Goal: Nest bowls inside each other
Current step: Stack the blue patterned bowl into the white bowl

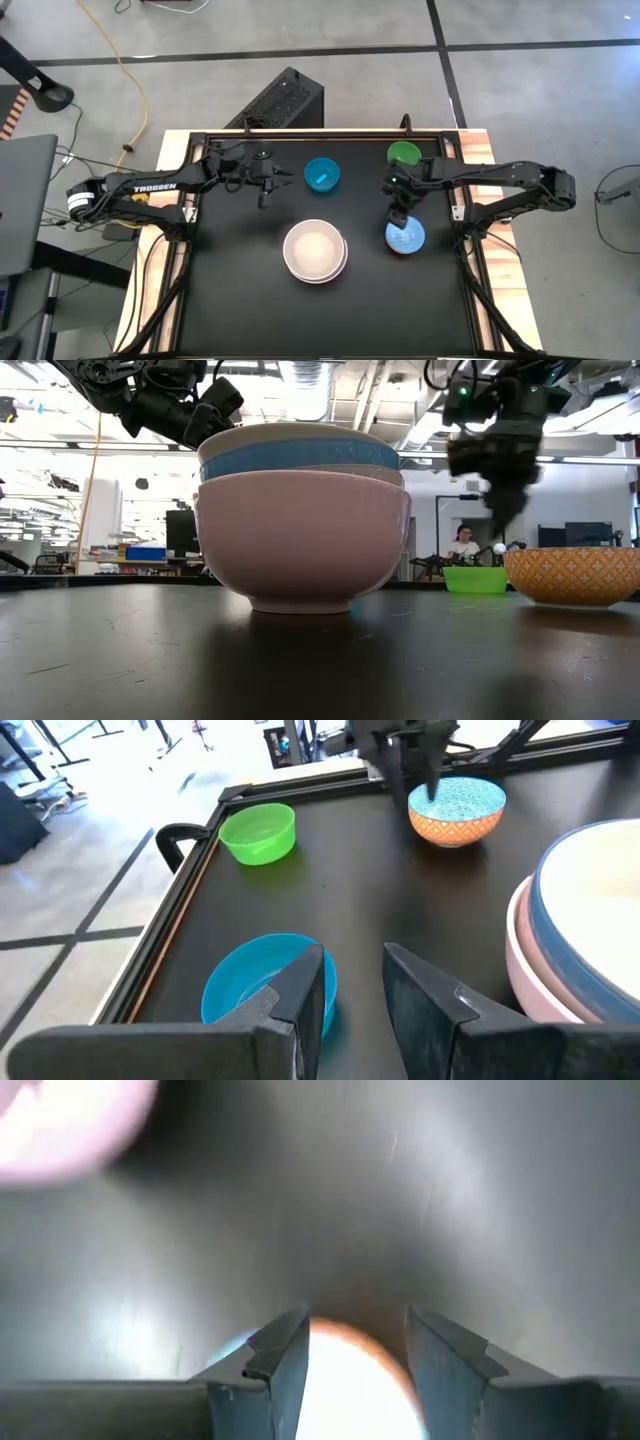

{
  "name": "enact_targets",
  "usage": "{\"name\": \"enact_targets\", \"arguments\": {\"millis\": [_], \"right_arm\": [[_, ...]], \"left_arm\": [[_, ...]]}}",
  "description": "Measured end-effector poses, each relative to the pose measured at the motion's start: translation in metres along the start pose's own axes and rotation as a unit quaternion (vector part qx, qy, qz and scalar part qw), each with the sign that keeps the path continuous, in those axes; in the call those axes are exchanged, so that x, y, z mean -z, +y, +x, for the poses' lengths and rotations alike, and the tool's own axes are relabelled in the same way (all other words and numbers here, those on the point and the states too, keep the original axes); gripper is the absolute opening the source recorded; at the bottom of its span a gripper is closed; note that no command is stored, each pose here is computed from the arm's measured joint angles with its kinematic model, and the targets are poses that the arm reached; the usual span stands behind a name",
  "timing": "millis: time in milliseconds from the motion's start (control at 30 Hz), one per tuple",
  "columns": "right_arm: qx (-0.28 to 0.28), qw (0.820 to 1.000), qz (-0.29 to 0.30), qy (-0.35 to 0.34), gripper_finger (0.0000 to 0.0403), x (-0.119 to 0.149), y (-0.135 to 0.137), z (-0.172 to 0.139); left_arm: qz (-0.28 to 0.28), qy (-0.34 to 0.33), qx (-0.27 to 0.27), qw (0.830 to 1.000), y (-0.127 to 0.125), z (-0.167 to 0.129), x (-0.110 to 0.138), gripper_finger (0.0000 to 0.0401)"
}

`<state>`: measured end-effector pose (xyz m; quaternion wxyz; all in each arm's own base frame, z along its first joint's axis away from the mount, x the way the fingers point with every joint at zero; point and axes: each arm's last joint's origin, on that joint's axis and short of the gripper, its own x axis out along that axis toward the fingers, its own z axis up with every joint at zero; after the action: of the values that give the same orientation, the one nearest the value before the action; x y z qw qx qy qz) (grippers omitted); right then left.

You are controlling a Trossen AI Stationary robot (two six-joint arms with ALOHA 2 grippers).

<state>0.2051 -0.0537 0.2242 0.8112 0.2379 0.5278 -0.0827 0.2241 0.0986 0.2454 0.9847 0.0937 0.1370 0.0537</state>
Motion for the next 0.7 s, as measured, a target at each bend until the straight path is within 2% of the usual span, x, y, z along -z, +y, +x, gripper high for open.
{"name": "enact_targets", "arguments": {"millis": [100, 200, 367, 500, 700], "right_arm": [[0.003, 0.997, 0.017, 0.069, 0.018, 0.012, -0.001, -0.004], [0.011, 0.994, 0.026, 0.104, 0.018, 0.017, -0.001, -0.008], [0.019, 0.992, 0.03, 0.122, 0.018, 0.021, -0.002, -0.009], [0.054, 0.992, 0.012, 0.116, 0.0179, 0.02, -0.004, -0.008], [0.058, 0.987, -0.011, 0.148, 0.0179, 0.028, -0.01, 0.008]], "left_arm": [[0.0, 0.0, 0.0, 1.0, 0.0, 0.0, 0.0, 0.0094], [0.002, -0.004, -0.002, 1.0, 0.0, 0.0, -0.001, 0.0094], [-0.003, -0.012, -0.004, 1.0, 0.001, 0.0, -0.002, 0.0094], [-0.008, -0.008, -0.003, 1.0, 0.001, 0.0, -0.002, 0.0094], [-0.011, 0.0, -0.001, 1.0, 0.0, 0.0, 0.0, 0.0094]]}}
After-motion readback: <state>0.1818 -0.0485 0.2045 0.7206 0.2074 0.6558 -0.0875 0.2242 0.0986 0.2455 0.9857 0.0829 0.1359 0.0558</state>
